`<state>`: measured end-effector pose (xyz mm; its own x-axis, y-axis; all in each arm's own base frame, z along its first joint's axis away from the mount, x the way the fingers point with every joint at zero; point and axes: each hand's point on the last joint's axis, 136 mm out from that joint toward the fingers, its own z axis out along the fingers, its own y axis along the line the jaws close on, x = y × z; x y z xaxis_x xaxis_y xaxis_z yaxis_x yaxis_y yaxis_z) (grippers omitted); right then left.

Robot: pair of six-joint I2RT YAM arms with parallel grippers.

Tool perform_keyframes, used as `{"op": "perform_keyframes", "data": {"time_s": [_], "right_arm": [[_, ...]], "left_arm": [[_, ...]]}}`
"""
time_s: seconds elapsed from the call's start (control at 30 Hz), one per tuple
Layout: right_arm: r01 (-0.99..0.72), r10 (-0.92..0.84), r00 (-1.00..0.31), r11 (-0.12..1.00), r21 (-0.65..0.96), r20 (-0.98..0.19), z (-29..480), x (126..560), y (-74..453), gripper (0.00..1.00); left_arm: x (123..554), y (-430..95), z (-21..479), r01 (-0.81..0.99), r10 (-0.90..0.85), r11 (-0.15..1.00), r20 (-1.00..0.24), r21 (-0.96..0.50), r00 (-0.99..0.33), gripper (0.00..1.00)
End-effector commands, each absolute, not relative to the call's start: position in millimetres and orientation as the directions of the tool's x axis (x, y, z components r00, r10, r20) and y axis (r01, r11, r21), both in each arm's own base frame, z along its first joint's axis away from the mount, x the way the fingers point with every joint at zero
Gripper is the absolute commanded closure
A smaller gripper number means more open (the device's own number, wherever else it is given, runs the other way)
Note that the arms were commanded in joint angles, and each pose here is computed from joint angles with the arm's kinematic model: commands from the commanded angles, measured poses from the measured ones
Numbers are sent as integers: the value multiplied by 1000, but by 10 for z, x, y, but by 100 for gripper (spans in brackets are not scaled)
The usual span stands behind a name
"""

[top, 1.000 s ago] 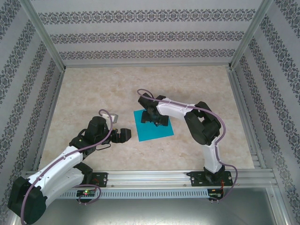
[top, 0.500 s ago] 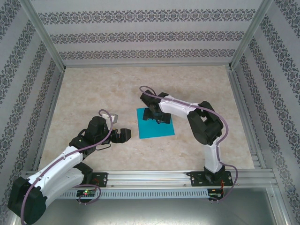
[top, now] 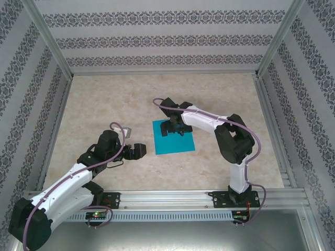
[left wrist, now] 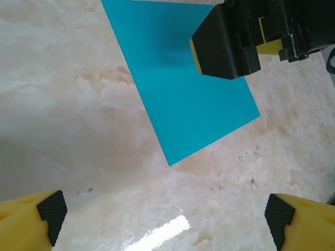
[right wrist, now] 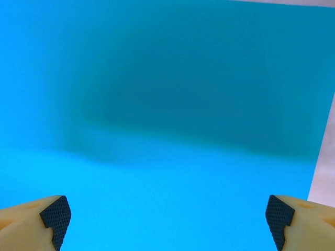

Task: Fold a paper plane with a square sheet of paper (pick it up from the middle)
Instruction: Move the square sheet of paper to the center of the table.

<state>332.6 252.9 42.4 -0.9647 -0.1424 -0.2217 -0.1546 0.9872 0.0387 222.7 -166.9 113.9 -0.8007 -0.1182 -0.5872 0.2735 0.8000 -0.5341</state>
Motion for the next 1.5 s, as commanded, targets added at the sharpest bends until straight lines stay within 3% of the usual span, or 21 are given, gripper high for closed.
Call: {"op": "perform_keyframes", "data": {"time_s": [0.0, 0.7, 1.2, 1.47], "right_arm": [[-171, -161, -968, 984, 38, -193, 238, 3353, 2580, 3], [105, 100, -985, 994, -30, -140, -65, 3411, 2342, 4], [-32, -29, -974, 999, 8, -226, 391, 3522, 2463, 2], [-44, -35, -982, 998, 44, -188, 347, 3342, 2564, 2]], "left_arm": [[2205, -1670, 1141, 263, -122, 803, -579, -535, -806, 0], [2193, -1661, 1081, 253, -117, 808, -567, -532, -815, 0], [2185, -1654, 1091, 253, -115, 810, -567, -529, -816, 0], [2216, -1689, 1091, 258, -115, 803, -565, -537, -817, 0]]}}
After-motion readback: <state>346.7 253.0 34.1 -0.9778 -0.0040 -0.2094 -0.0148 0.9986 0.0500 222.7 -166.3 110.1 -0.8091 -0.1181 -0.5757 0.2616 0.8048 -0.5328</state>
